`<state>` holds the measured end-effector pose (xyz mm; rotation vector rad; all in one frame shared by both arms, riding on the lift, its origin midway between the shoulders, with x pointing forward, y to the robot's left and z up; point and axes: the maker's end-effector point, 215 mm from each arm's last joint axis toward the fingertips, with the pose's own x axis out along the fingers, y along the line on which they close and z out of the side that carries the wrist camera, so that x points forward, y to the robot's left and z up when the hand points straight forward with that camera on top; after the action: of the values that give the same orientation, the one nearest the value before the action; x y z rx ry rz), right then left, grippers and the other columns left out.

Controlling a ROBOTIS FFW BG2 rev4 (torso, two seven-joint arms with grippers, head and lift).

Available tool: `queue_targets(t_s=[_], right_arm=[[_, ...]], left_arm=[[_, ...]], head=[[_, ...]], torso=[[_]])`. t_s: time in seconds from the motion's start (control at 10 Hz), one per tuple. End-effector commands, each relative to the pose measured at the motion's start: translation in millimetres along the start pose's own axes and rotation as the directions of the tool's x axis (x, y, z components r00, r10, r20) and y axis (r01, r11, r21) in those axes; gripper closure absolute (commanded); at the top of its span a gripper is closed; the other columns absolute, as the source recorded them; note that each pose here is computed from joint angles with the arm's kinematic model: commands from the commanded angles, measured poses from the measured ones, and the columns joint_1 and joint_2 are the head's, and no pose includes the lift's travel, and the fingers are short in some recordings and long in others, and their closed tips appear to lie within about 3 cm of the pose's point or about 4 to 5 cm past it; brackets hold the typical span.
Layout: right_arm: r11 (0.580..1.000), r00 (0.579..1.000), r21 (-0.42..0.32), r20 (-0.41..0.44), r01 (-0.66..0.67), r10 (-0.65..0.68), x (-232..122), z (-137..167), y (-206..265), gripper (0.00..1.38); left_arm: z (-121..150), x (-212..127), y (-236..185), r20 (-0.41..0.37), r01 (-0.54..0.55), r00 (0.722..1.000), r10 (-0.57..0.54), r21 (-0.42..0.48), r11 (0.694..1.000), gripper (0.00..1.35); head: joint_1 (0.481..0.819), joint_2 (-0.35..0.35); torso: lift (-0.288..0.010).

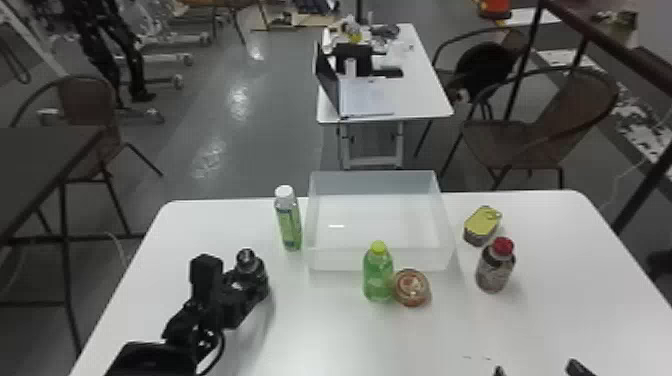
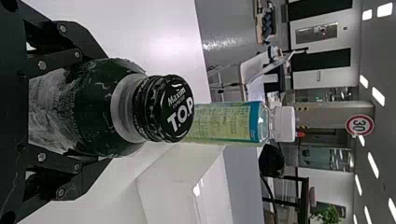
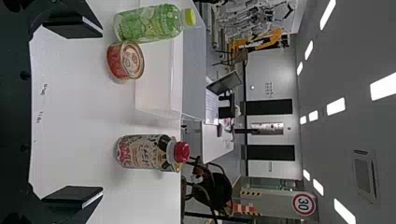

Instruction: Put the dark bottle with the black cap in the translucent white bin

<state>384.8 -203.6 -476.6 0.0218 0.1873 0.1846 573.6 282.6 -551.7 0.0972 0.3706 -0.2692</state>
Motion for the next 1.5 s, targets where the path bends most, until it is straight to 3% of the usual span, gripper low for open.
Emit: queue_targets(t_s=[0.0,0.1,0.4,0.7,0.9,1.1,1.4], right_arm=[[1.0,1.0,0.002,-0.001,0.001,-0.001,-1,-1,-1,0.11],[1.0,1.0,0.004,-0.002,0.002,-0.002,-1,-1,-1,0.11],[1.0,1.0,0.014,-0.008,0.004,-0.004,-2,-5,-1,0.11],[1.0,1.0,0.018,-0.007,-0.001,0.001,1,-5,-2,0.11],[1.0,1.0,0.017,-0.005,-0.014,0.014,5,-4,0,0.11],[1.0,1.0,0.019,-0.006,-0.016,0.016,7,-5,0,0.11],[0.999,1.0,0.022,-0.007,-0.023,0.024,12,-6,1,0.11]], left_arm=[[20,-1,-7,0.015,-0.007,1.0,0.007,0.048,0.999,0.94],[35,-10,-7,0.023,-0.048,0.999,0.046,0.101,0.994,0.94],[98,-32,-42,0.11,-0.095,0.991,0.079,0.15,0.984,0.94],[168,-14,-94,0.185,0.026,0.981,-0.065,0.21,0.977,0.94],[199,9,-134,0.196,0.124,0.963,-0.183,0.281,0.952,0.94],[200,37,-170,0.106,0.243,0.945,-0.309,0.405,0.881,0.94],[167,67,-203,-0.016,0.363,0.912,-0.409,0.491,0.792,0.95]], head=[[0.695,0.094],[0.695,0.086],[0.695,0.07],[0.695,0.008],[0.695,-0.043],[0.695,-0.088],[0.695,-0.149]], torso=[[0.0],[0.0],[0.0],[0.0],[0.0],[0.0],[0.0]])
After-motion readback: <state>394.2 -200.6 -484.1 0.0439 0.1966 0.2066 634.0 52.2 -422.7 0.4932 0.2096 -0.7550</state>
